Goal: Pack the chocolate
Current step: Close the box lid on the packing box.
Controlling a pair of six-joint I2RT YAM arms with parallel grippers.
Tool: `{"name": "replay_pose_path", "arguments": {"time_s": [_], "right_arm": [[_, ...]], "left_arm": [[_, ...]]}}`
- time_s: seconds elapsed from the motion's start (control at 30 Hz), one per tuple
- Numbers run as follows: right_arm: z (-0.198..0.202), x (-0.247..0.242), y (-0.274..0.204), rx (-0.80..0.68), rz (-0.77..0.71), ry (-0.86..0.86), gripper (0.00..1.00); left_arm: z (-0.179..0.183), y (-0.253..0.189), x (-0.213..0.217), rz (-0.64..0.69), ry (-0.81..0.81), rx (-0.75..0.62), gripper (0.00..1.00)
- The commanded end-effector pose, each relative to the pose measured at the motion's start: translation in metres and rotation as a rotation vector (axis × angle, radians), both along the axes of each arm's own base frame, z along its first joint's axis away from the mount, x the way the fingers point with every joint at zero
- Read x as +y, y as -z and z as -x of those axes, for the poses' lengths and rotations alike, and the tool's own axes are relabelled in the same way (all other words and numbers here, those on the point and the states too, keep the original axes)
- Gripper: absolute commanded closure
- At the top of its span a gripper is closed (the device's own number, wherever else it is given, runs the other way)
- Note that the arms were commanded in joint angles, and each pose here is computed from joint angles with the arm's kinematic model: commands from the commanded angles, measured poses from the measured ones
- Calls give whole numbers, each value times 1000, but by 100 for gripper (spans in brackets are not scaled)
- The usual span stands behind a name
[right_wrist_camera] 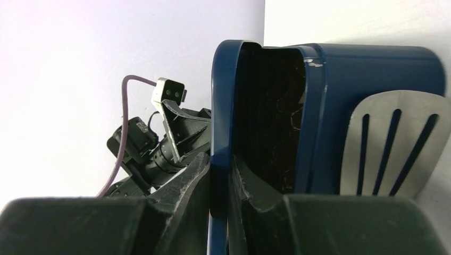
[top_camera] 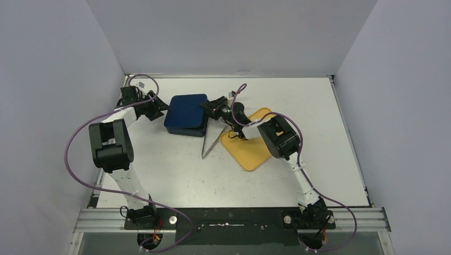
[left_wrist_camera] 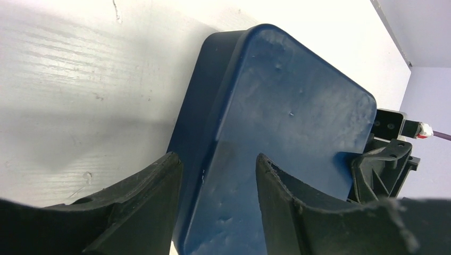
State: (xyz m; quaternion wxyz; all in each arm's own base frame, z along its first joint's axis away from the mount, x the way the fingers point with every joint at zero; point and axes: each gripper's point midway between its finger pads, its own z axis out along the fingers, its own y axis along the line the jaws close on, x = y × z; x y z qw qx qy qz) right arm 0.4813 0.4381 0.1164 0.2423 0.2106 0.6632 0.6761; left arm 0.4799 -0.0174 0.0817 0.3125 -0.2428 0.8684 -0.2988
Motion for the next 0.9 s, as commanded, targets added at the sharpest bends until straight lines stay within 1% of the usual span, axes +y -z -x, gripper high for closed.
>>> {"name": "replay_pose_path", "arguments": {"time_s": [0.0,0.2,0.3,0.43,0.67,0.87], "right_arm": [[-9,-12,-38,-112,-21,60,91],[-7,-22,-41,-130,39,83,78],[-7,-29,-38,-143,116,100,72],[-7,-36,-33,-139,202,114,64],[-5,-48,-20,-121,328,127,62],[-4,-53,-13,-122,485,128,61]], "left_arm": [[-15,-19,-10,-1,57,-67,50],[-17,-12,-18,20,96,-55,61],[-19,-14,-21,19,108,-65,66],[-21,-16,-29,17,124,-73,67],[-20,-11,-29,-13,128,-55,69],[-20,-9,-30,-38,138,-49,69]]}}
